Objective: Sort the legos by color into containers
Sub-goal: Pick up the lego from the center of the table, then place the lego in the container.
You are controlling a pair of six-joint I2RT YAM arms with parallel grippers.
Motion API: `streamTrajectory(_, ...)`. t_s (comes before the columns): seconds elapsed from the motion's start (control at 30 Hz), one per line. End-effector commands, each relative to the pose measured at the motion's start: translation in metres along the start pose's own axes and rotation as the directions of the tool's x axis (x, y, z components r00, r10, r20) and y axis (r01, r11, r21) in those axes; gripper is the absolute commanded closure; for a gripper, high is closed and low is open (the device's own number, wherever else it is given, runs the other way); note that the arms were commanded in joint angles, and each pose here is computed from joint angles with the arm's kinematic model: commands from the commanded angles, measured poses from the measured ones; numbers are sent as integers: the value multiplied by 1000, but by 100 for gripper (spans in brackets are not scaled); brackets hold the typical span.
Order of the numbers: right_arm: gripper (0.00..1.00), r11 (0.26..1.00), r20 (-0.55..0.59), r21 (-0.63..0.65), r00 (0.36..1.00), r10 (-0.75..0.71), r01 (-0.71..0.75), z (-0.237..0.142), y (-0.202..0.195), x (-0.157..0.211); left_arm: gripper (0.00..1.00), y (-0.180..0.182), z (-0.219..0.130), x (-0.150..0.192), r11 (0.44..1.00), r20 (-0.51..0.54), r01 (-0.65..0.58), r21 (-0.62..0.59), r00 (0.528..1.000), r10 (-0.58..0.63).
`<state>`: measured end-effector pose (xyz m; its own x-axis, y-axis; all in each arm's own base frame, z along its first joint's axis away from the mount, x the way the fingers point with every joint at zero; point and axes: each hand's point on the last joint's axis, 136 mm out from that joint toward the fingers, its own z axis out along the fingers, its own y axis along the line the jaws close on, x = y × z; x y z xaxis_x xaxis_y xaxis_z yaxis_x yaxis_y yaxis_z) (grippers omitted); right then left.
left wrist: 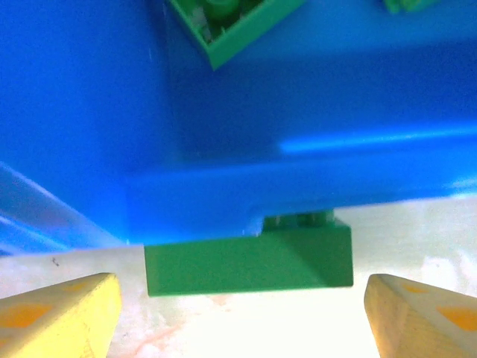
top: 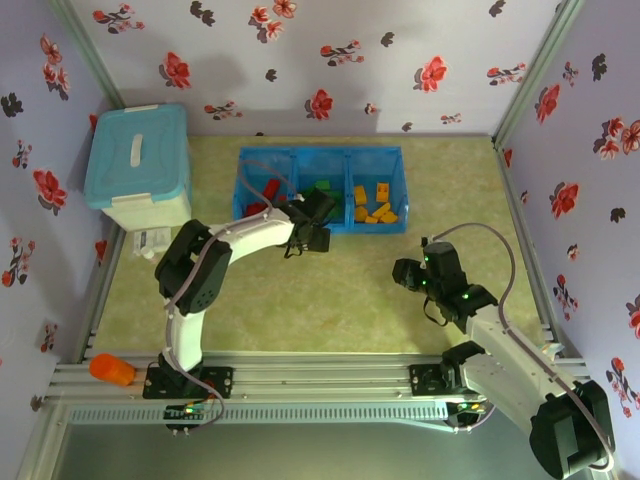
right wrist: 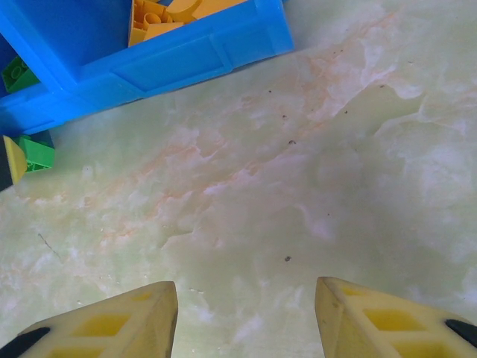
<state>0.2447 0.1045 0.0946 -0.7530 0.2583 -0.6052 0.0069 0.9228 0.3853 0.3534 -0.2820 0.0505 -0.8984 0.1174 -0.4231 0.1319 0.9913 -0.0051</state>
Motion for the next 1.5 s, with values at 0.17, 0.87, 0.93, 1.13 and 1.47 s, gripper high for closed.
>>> streamTrajectory(0.17,49,1000,2,-3,1000,11,-11,1,-1,4,16,-3,14,-8,1000,-27,-6,6,1000,7)
streamTrajectory(0.87,49,1000,3,-4,1000,21,-21,1,-4,9,56,-6,-7,-3,1000,-1,-25,5,1000,25)
streamTrajectory(0.93,49,1000,5,-6,1000,19,-19,0,-4,8,57,-10,-17,-3,999,14,-34,13,999,34)
streamTrajectory(1.13,49,1000,10,-4,1000,16,-16,-2,-4,7,57,-25,-55,-14,996,82,-63,59,995,59)
streamTrajectory(1.47,49,1000,21,-10,1000,18,-18,-9,-3,6,57,-34,-93,-64,992,197,-103,77,977,87)
